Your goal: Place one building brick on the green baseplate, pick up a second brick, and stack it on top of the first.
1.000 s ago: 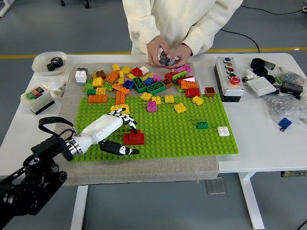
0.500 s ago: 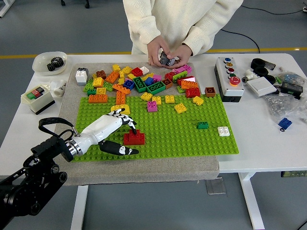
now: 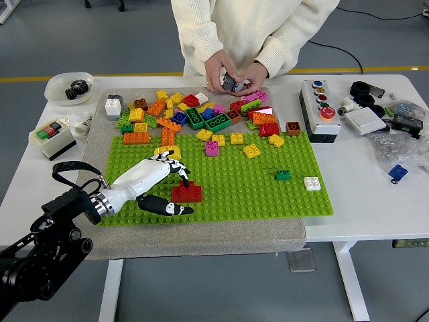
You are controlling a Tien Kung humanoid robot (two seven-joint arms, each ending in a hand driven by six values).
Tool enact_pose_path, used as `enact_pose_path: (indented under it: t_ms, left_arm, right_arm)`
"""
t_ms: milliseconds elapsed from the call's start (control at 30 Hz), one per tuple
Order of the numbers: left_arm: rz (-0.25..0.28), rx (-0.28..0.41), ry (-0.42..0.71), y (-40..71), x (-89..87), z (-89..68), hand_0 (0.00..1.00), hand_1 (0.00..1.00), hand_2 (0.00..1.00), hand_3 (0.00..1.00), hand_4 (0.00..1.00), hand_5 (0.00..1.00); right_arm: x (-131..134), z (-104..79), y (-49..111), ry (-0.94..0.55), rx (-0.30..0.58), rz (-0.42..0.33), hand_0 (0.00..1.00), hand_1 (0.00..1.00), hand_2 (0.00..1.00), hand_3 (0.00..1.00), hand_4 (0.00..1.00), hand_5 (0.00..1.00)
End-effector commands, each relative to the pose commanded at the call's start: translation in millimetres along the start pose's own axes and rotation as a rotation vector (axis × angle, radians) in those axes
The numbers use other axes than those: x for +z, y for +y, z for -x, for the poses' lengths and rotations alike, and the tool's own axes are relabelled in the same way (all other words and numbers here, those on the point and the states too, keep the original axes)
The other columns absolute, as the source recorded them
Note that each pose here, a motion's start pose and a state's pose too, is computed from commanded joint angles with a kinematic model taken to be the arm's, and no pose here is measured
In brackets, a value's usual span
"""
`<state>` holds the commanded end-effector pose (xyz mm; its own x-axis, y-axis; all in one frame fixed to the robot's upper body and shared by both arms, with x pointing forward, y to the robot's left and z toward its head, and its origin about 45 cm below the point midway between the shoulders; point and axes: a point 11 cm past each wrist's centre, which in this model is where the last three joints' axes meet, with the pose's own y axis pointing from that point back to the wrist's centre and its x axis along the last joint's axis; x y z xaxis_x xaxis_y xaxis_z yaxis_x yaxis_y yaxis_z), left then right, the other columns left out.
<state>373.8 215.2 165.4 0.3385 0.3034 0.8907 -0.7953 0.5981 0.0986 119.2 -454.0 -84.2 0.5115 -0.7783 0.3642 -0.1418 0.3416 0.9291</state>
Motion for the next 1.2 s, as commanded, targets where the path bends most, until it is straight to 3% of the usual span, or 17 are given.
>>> enact_pose_path:
  t_ms: [500, 867, 900, 1200]
  left_arm:
    - [0.019, 0.117, 0.081, 0.5, 10.1, -36.7, 0.998, 0.759, 0.706, 0.538, 0.998, 0.614]
    - [-0.045, 0.212, 0.021, -1.1, -0.8, -76.1, 0.998, 0.729, 0.699, 0.547, 0.998, 0.568]
    - [-0.052, 0.215, 0.017, -0.9, -2.0, -78.4, 0.998, 0.712, 0.695, 0.555, 0.998, 0.499]
    - [-0.097, 0.233, -0.008, 1.8, -9.5, -88.8, 0.959, 0.696, 0.688, 0.571, 0.998, 0.485]
  right_arm:
    - [2, 1.2, -0.2, -0.015, -0.002, 0.003, 0.747, 0.656, 0.727, 0.611, 0.852, 0.349]
    - [-1, -0.4, 0.1, -0.014, 0.0, 0.0, 0.748, 0.656, 0.727, 0.611, 0.852, 0.348]
    - [-1, -0.5, 0.1, -0.013, 0.001, 0.0, 0.747, 0.656, 0.727, 0.611, 0.852, 0.349]
    - [0, 0.7, -0.1, -0.001, -0.002, 0.002, 0.747, 0.656, 0.727, 0.611, 0.852, 0.348]
